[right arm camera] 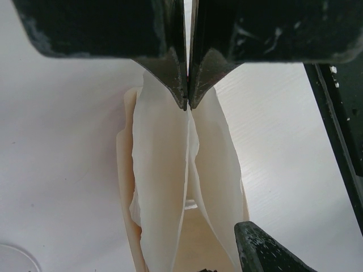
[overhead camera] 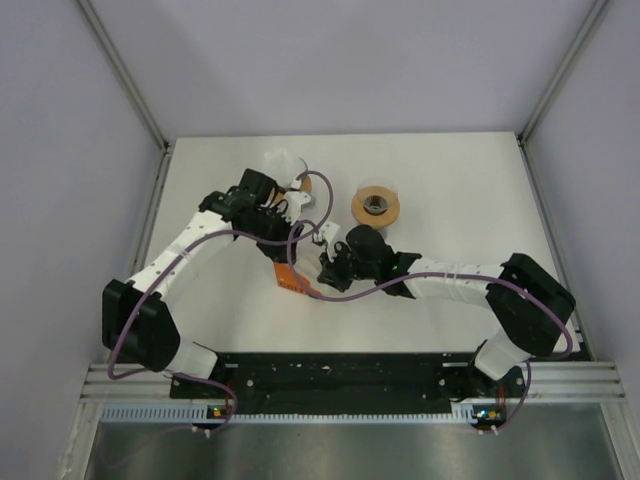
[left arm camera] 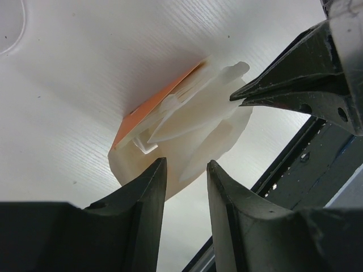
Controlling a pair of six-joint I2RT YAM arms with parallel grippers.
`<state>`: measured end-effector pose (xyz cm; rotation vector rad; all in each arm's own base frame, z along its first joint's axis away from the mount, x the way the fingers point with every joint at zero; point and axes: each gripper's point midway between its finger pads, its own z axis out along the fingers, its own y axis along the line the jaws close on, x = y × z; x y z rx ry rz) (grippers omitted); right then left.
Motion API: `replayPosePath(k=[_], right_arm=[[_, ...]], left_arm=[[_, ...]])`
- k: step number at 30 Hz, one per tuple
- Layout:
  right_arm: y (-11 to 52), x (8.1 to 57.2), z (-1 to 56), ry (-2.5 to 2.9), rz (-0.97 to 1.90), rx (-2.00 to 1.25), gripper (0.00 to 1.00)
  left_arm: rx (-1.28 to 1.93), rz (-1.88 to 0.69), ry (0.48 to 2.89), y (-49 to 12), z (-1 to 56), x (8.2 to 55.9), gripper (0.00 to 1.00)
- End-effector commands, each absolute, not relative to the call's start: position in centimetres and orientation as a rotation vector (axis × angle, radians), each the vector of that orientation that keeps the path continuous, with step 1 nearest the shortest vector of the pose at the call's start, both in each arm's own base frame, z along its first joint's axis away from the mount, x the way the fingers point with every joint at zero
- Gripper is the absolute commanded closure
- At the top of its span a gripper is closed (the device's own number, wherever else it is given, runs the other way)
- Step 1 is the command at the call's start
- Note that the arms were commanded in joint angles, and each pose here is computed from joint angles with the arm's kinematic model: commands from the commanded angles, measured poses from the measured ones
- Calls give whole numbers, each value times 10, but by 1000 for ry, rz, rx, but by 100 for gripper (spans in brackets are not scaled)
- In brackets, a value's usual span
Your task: Place the coffee filter in the dripper
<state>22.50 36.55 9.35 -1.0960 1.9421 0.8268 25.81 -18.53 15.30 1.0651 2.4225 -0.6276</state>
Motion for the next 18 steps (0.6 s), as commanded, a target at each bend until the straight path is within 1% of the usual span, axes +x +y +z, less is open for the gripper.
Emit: replayPosePath(k=[1,8,12,15,18], right_arm=[[382,232,129,1808,886,-1058,100],[387,233,139,1780,917,-1042,100],[387,234,139,1784,913,-1036,100],[387,233,134,1800,911,-1044,100],[387,233,128,1815,912,-1049,100]], left_arm=[[1134,-662,2392,-191,148,253,60],[1140,-652,2396,-190,144,253,59],[1146,-642,2395,-188,144,252,65],[1145,-643,2399,-188,144,252,76],[1152,-654,2394,-189,147,251,91]])
